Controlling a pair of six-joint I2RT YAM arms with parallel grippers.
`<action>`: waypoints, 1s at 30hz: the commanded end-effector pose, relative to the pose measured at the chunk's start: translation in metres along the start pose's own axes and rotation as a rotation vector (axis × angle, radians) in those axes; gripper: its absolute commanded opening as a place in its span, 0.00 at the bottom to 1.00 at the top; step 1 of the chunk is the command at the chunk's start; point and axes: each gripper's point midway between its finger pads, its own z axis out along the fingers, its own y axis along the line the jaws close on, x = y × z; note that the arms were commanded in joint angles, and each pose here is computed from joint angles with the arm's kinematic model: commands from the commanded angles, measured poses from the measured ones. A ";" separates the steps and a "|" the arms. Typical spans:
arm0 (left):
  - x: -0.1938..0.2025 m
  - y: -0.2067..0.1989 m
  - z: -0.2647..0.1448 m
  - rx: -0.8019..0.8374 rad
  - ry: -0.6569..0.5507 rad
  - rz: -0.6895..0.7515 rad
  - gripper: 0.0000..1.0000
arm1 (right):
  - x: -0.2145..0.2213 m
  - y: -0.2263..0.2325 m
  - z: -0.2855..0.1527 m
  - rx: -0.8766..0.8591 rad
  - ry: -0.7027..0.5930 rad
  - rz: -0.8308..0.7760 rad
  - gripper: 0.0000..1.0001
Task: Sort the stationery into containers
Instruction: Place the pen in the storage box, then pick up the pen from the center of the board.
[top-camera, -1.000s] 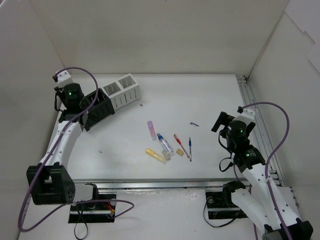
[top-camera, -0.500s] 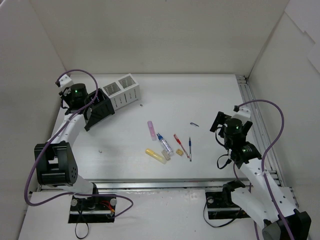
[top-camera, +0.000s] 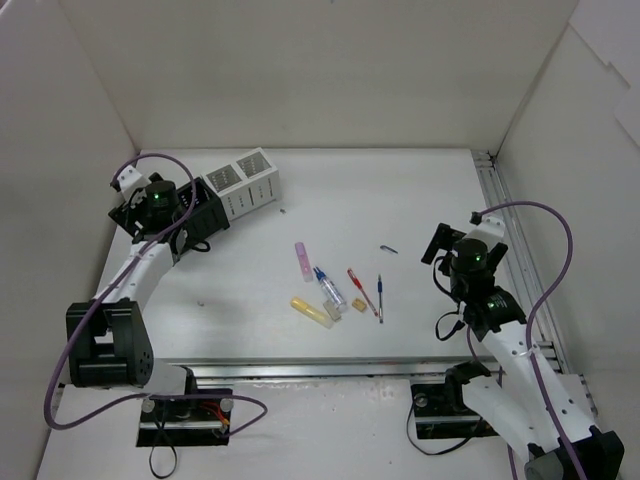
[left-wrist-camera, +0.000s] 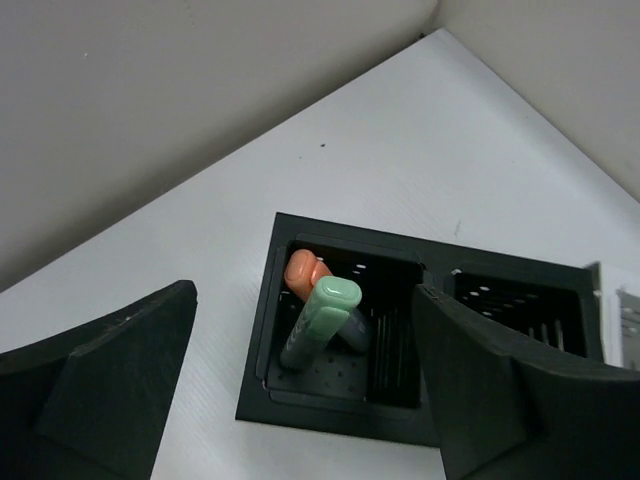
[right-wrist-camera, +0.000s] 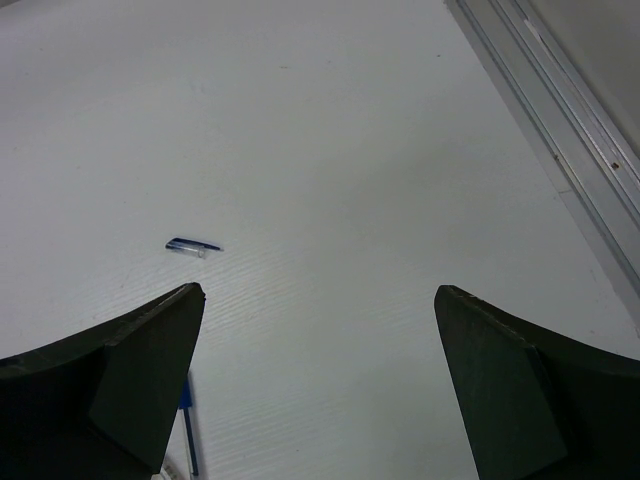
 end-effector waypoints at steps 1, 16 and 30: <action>-0.052 -0.012 -0.029 0.084 -0.096 -0.097 0.86 | -0.021 0.006 -0.001 -0.015 -0.071 0.036 0.98; 0.124 -0.083 -0.224 0.573 0.777 -0.030 1.00 | -0.017 0.007 0.005 0.004 -0.051 0.052 0.98; 0.258 -0.094 -0.311 0.371 1.155 0.109 1.00 | -0.016 0.005 0.001 0.005 -0.059 0.086 0.98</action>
